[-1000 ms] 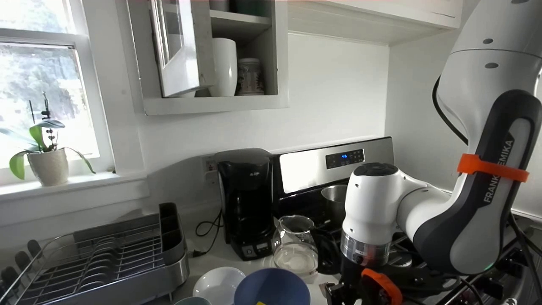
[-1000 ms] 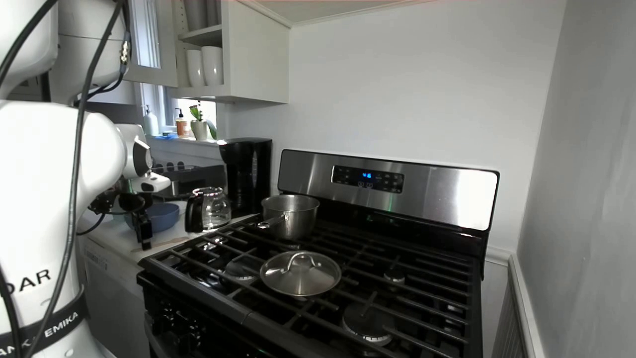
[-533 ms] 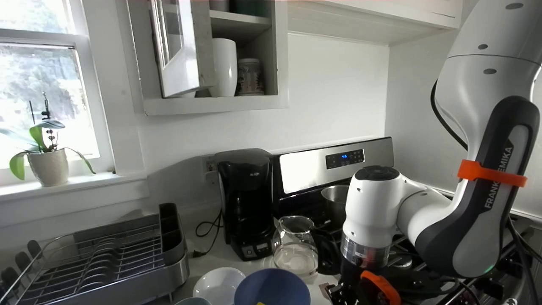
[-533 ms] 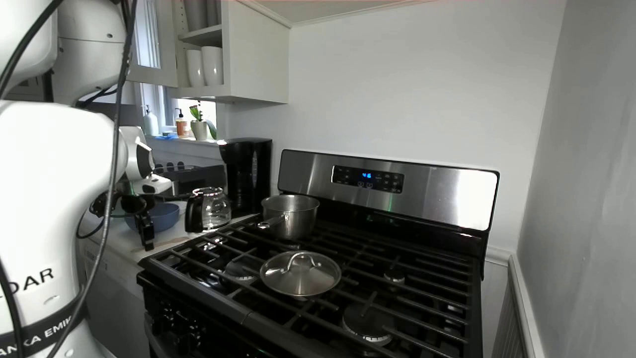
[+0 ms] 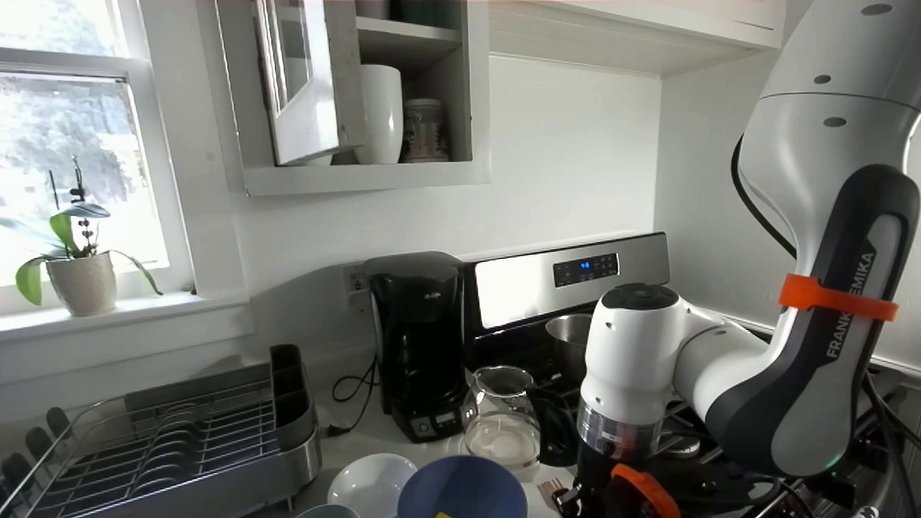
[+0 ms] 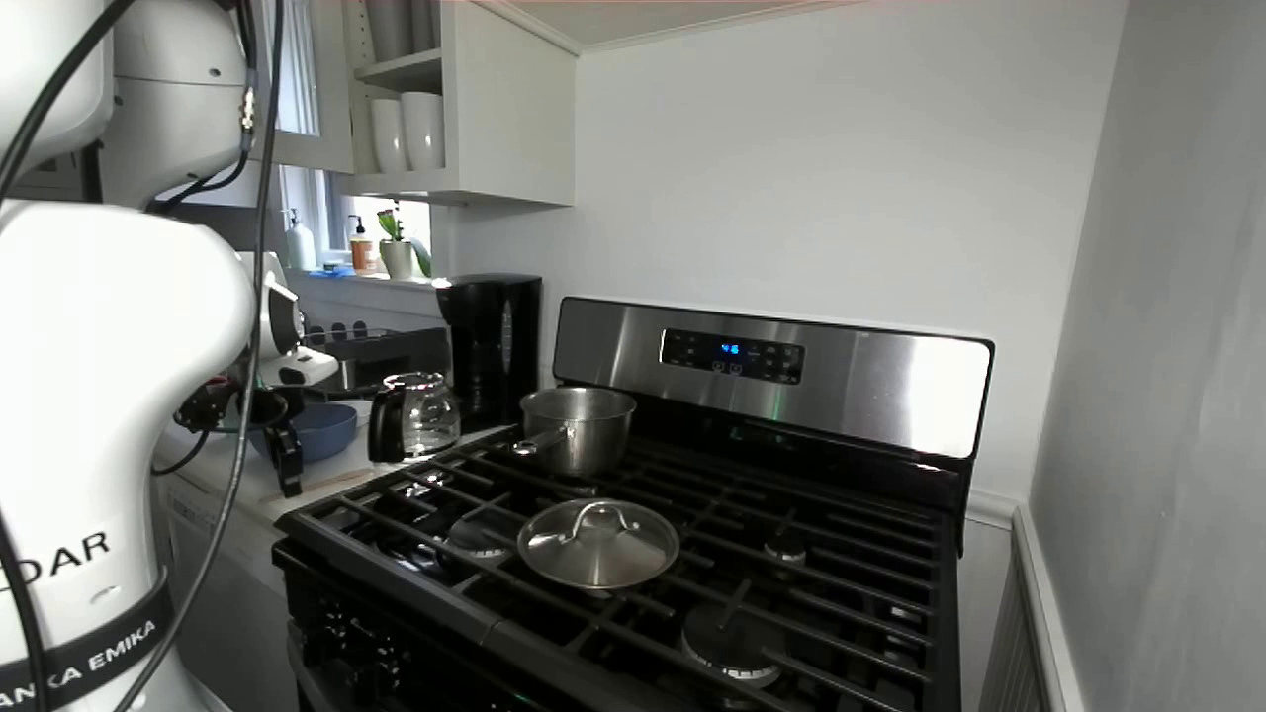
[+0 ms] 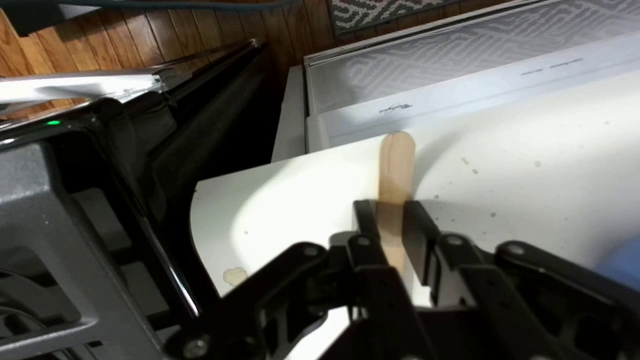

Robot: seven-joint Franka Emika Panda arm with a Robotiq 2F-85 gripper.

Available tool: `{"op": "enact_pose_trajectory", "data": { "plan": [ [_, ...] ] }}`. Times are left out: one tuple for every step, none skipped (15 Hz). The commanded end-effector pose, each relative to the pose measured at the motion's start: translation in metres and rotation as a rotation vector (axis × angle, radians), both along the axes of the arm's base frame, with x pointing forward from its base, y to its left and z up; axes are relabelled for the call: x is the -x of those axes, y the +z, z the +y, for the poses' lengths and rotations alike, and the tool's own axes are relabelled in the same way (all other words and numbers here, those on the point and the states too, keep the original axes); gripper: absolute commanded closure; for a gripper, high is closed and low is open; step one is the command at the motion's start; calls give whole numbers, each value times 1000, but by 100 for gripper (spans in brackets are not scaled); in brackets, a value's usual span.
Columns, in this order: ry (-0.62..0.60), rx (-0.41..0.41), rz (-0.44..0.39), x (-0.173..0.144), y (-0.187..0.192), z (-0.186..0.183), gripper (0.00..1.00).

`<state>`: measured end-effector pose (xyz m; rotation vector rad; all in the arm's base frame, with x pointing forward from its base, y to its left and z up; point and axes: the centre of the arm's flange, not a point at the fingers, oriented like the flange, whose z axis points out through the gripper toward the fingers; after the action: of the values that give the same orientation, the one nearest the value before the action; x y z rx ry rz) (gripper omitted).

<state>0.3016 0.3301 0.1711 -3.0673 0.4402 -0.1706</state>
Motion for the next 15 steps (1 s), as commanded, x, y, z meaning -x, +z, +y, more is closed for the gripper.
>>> {"op": "enact_pose_trajectory", "data": {
  "plan": [
    [-4,-1,-5,3,-8,5,71],
    [-5,-2,-6,3,-8,4,65],
    [-5,-3,-7,3,-8,5,64],
    [-5,-5,-9,3,-8,5,61],
    [-4,-6,-10,3,-7,5,55],
    [-4,-6,-12,3,-7,6,56],
    [-3,-7,-10,3,-6,6,56],
    [-3,-7,-10,3,-6,6,53],
    [-2,-6,-10,3,-6,7,55],
    [-1,-7,-8,4,-7,7,53],
    [0,-7,-9,4,-7,8,54],
    [2,-7,-10,3,-7,9,57],
    [5,-6,-8,3,-7,11,56],
    [9,-6,-7,3,-7,14,59],
    [12,-6,-7,3,-7,16,59]
  ]
}}
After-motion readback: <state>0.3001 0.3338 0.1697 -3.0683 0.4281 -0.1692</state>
